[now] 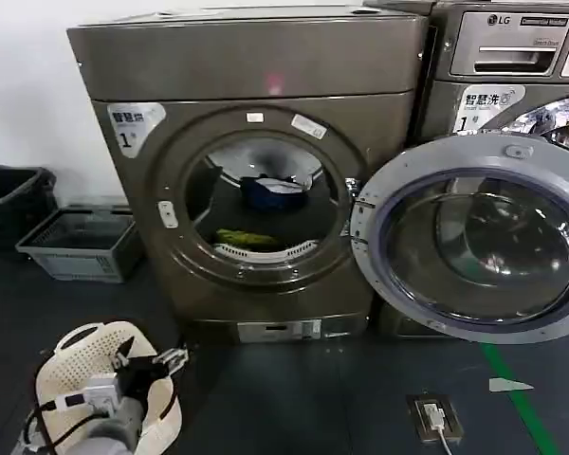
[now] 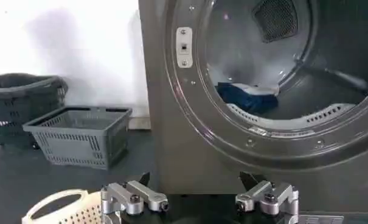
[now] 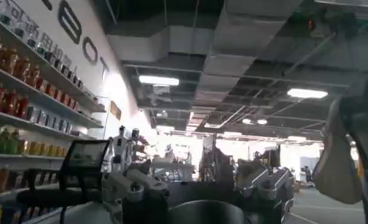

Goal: Grasp the clothes from the dryer.

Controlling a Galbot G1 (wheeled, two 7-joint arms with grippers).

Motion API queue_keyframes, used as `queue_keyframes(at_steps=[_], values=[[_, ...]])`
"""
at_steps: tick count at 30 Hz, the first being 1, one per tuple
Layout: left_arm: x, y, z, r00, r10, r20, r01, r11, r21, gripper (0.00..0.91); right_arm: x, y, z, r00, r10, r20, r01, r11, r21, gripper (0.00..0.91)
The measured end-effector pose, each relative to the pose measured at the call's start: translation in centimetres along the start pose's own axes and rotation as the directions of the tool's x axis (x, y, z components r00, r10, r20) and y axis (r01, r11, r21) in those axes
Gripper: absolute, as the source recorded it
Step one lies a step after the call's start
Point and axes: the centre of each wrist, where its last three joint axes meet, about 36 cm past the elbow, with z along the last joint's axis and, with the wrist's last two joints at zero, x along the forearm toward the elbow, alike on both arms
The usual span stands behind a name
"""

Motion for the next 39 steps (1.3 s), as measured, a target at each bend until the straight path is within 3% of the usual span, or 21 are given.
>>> queue_keyframes(at_steps=[39], values=[[0.0, -0.1, 0.3, 1.000, 0.005, -0.012, -0.005, 1.000, -0.002, 0.907, 0.4, 0.1, 1.0, 1.000, 0.002, -0.008, -0.002, 1.000, -0.009, 0.907]])
